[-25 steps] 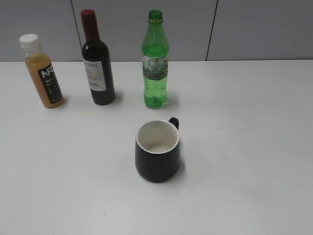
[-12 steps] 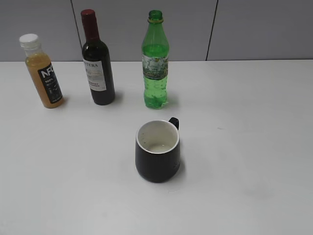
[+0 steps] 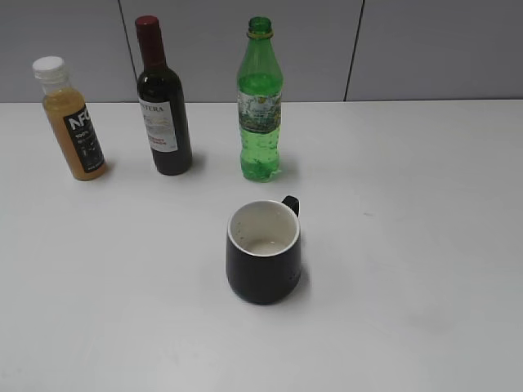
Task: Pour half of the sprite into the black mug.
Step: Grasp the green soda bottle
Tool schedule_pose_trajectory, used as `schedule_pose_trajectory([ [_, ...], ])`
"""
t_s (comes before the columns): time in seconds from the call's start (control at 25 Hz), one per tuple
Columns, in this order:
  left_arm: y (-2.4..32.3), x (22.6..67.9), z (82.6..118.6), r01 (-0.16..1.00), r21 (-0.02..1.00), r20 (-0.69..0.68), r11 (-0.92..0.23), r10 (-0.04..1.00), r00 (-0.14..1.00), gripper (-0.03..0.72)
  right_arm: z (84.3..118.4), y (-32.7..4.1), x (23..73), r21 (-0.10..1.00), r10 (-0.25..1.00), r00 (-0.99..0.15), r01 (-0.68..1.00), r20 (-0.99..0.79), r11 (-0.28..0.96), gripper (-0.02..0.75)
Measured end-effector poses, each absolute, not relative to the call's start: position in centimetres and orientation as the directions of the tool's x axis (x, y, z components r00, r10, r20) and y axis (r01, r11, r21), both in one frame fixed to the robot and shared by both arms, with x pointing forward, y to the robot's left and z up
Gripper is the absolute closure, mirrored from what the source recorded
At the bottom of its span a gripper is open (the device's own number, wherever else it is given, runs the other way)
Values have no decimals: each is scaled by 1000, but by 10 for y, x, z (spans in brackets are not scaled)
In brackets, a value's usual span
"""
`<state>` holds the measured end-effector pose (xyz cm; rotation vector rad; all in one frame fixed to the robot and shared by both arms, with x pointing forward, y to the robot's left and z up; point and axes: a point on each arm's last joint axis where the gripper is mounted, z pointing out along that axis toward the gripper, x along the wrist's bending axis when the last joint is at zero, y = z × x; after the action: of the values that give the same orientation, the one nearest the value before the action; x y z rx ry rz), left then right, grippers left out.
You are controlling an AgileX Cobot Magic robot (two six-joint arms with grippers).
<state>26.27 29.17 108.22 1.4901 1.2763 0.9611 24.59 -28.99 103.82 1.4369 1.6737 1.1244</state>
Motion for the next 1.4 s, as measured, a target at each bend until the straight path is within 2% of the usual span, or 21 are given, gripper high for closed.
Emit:
schedule_pose_trajectory([
  [0.36, 285, 333, 1097, 212, 977, -15, -21, 985, 170, 57, 1038, -290, 246, 907, 981, -185, 421, 53, 30, 145],
  [0.6, 269, 374, 1093, 176, 983, 12, -56, 969, 246, 62, 1038, -290, 246, 907, 981, -185, 421, 53, 30, 145],
  [0.96, 226, 436, 1064, 143, 985, 44, -98, 938, 344, 70, 1038, -290, 246, 907, 981, -185, 421, 53, 30, 146],
  [1.16, 210, 464, 1042, 132, 990, -10, -44, 925, 380, 74, 1038, -290, 246, 907, 981, -185, 421, 53, 30, 145],
  [1.4, 190, 486, 1011, 125, 991, -21, -43, 879, 476, 74, 1038, -290, 246, 907, 981, -185, 421, 53, 30, 145],
])
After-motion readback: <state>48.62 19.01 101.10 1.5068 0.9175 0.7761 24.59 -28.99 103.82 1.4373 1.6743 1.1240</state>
